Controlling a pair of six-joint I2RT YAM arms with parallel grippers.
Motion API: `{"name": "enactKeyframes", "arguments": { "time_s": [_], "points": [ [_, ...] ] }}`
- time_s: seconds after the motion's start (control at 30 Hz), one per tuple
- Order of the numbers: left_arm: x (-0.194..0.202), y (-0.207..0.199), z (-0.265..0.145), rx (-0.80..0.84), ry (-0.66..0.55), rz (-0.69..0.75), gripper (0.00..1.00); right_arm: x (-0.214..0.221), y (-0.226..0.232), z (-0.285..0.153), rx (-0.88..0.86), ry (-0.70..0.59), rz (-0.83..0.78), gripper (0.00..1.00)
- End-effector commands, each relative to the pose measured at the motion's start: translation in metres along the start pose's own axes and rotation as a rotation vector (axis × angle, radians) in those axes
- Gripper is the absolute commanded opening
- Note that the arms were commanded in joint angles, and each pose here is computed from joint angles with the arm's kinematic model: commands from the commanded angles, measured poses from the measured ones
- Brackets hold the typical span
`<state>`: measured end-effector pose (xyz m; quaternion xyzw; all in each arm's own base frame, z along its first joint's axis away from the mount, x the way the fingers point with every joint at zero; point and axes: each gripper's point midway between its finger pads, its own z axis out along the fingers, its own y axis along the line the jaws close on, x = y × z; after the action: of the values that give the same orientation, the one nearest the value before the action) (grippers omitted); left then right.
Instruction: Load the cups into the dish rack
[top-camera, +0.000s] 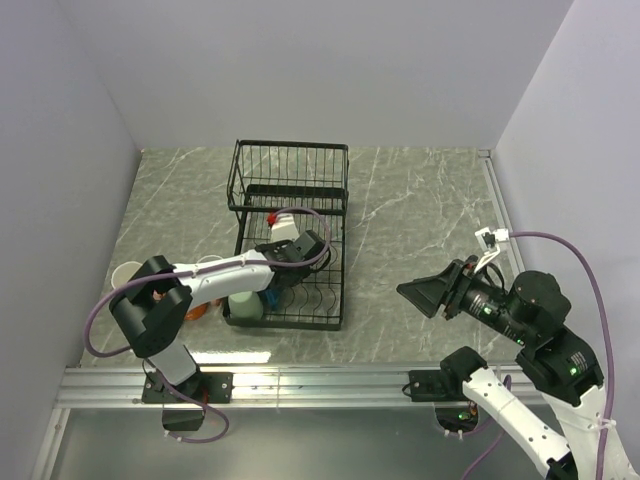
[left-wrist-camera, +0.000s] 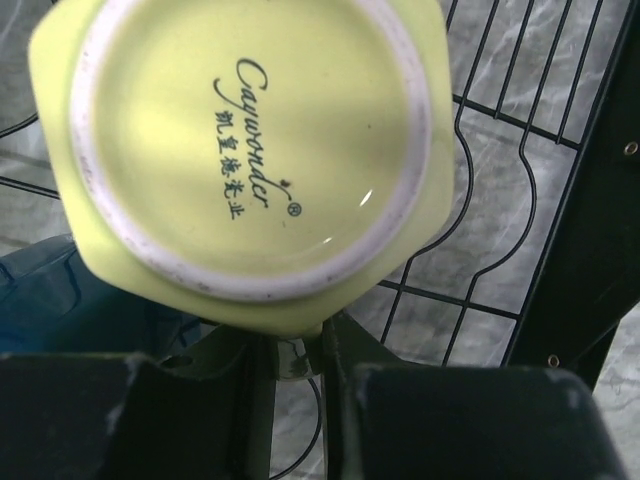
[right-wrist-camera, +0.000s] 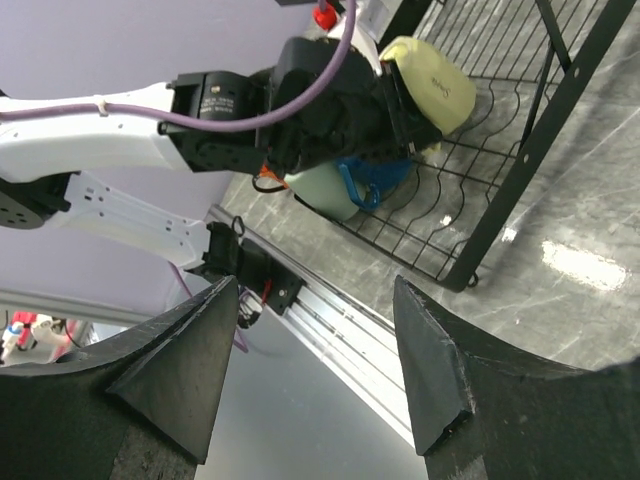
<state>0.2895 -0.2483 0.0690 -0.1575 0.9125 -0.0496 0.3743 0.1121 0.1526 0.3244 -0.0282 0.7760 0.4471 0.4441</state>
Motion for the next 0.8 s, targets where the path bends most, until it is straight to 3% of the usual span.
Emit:
{"name": "enactKeyframes", "arguments": {
  "time_s": [0.0,0.17,0.2,0.23,0.3,0.33,0.43,0.77],
  "points": [
    [-0.026,-0.017,0.005,0.054,-0.049,-0.022,0.00,-0.004,0.004,0.004,-0.014,0.013,-0.039,0.70],
    [-0.038,-0.007,0.016,-0.001,-0.054,-0.048,0.01,-0.002,0.003,0.010,-0.016,0.029,-0.047,0.70],
    [-0.038,-0.005,0.019,-0.007,-0.049,-0.050,0.05,-0.002,0.002,0.010,-0.014,0.029,-0.050,0.70],
    [-0.039,-0.004,0.021,-0.010,-0.044,-0.052,0.17,-0.003,0.002,0.010,-0.013,0.028,-0.053,0.70],
    [-0.040,-0.002,0.023,-0.018,-0.036,-0.045,0.30,-0.003,0.001,0.011,-0.008,0.029,-0.059,0.70],
    [-0.041,-0.001,0.024,-0.028,-0.036,-0.043,0.46,-0.004,0.001,0.011,-0.006,0.028,-0.059,0.70],
    [-0.039,-0.001,0.025,-0.036,-0.025,-0.027,0.66,-0.003,-0.001,0.011,-0.001,0.028,-0.067,0.70],
    [-0.042,-0.021,0.011,-0.025,-0.028,0.058,0.76,-0.003,-0.005,0.011,0.010,0.015,-0.076,0.70]
  ]
}}
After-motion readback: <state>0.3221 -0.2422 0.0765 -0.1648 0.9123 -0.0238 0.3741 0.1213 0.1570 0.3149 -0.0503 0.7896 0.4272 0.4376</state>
